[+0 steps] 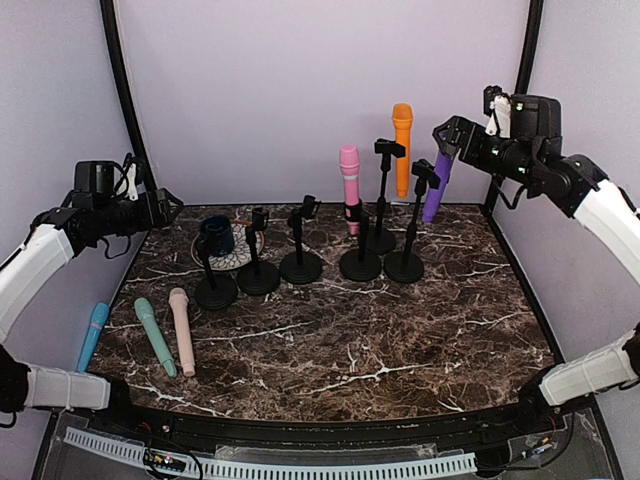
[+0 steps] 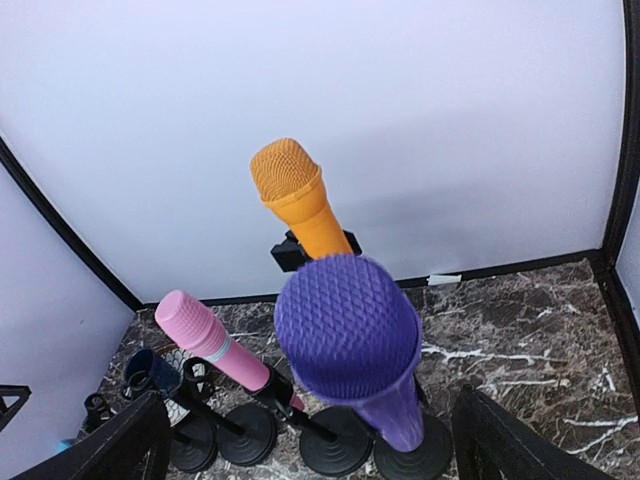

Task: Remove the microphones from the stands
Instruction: Place the microphone at the corner of the board.

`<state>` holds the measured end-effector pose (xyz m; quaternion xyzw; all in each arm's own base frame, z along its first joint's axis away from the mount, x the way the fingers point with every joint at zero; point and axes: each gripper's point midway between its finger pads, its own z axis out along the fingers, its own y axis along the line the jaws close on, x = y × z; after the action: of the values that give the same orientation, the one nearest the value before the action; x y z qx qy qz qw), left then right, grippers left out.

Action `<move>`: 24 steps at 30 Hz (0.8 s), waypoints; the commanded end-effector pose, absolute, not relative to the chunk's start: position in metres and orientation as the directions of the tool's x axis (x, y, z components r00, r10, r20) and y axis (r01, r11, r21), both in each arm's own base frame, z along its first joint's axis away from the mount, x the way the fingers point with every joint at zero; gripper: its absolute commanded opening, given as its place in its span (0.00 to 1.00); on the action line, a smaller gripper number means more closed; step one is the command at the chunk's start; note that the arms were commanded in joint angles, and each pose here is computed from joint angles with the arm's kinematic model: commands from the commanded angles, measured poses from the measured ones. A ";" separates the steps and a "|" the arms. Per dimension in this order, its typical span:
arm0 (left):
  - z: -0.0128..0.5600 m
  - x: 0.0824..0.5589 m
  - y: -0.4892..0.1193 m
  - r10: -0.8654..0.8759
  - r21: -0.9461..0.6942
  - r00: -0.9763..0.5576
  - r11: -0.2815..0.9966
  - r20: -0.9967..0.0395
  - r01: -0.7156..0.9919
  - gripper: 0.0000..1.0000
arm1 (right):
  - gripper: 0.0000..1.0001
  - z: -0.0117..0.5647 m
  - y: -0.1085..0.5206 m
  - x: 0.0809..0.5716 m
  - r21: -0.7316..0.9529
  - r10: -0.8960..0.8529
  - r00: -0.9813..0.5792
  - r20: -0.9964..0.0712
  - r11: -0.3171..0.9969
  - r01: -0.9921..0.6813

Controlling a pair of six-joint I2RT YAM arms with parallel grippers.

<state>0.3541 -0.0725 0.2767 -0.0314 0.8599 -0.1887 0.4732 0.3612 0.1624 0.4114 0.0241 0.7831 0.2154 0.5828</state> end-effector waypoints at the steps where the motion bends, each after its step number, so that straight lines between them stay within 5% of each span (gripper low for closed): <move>1: 0.262 0.354 -0.064 -0.098 -0.255 -0.577 0.947 -0.811 0.198 0.94 | 0.99 0.423 0.163 0.382 0.250 0.184 -0.291 -0.939 0.945 -0.210; 5: 0.252 0.355 -0.061 -0.048 -0.193 -0.529 0.956 -0.847 0.221 0.95 | 0.95 0.425 0.164 0.398 0.202 0.145 -0.284 -0.948 0.962 -0.184; 24: 0.211 0.346 -0.041 0.019 -0.072 -0.500 0.984 -0.866 0.163 0.94 | 0.38 0.434 0.162 0.392 0.144 0.091 -0.244 -0.965 0.967 -0.209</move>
<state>0.3446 -0.0438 0.2022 0.0458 0.8745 -0.0845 0.4754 0.4076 0.1690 0.3957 -0.0237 0.8128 0.1146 0.5707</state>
